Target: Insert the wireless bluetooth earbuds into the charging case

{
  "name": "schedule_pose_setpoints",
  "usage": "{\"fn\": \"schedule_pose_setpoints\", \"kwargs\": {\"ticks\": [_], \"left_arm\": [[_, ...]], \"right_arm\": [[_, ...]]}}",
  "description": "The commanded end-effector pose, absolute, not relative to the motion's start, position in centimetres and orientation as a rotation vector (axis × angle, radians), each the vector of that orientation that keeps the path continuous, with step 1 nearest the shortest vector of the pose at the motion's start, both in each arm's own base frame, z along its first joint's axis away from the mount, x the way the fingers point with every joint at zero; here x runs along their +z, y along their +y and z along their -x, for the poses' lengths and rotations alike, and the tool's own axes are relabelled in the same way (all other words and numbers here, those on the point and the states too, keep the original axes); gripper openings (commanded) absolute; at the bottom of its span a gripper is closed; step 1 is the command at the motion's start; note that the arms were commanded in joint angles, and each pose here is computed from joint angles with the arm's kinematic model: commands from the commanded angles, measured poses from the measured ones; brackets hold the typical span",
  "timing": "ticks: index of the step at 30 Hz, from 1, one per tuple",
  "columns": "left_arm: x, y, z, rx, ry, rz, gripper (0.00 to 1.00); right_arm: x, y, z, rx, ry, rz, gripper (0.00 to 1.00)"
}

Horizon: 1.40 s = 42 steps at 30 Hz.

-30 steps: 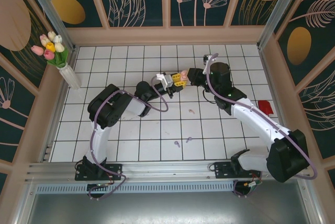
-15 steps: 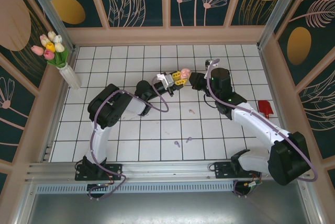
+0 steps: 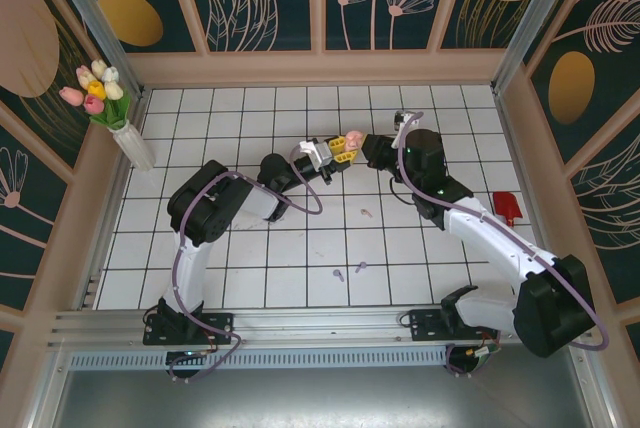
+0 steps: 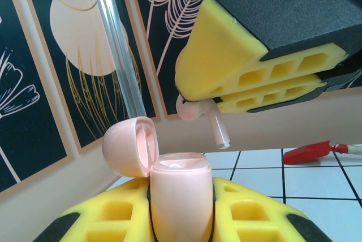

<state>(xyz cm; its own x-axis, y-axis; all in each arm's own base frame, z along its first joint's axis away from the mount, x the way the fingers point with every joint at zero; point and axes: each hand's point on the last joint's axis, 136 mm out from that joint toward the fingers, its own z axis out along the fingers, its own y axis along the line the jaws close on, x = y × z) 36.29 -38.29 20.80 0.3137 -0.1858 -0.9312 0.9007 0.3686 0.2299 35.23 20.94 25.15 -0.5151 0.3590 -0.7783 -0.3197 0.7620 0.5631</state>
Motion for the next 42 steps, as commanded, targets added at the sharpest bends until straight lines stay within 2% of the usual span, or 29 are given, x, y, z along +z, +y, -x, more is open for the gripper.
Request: {"fn": "schedule_pose_setpoints", "kwargs": {"ticks": [1, 42], "left_arm": [[22.4, -38.2, -35.7, -0.860, 0.907, -0.896, 0.00], [22.7, -38.5, -35.9, -0.912, 0.922, -0.876, 0.00]], "right_arm": [[28.4, 20.4, -35.6, 0.854, 1.833, -0.052, 0.15], [26.6, 22.3, -36.7, 0.925, 1.859, -0.034, 0.15]]}}
